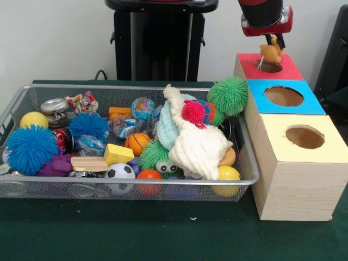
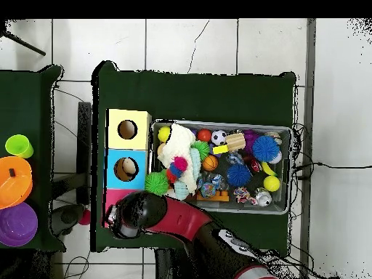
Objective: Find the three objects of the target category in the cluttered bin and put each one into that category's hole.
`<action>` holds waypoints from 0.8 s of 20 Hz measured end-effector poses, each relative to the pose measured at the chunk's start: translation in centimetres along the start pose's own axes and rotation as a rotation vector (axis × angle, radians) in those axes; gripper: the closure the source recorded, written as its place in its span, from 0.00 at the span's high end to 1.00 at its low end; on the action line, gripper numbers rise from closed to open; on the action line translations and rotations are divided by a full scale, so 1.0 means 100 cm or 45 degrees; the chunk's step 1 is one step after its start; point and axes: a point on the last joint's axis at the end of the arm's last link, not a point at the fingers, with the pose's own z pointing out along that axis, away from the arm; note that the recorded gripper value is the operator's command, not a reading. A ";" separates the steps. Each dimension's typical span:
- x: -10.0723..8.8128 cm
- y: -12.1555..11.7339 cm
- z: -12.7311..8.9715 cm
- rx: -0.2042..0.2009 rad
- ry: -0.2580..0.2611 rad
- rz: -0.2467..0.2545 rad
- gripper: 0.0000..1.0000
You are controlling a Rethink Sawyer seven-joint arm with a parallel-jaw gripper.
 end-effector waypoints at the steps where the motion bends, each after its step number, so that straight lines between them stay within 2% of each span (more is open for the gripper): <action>1: 0.000 0.000 0.000 0.002 -0.001 0.000 0.00; 16: 0.001 -0.006 0.001 0.023 -0.007 0.002 0.00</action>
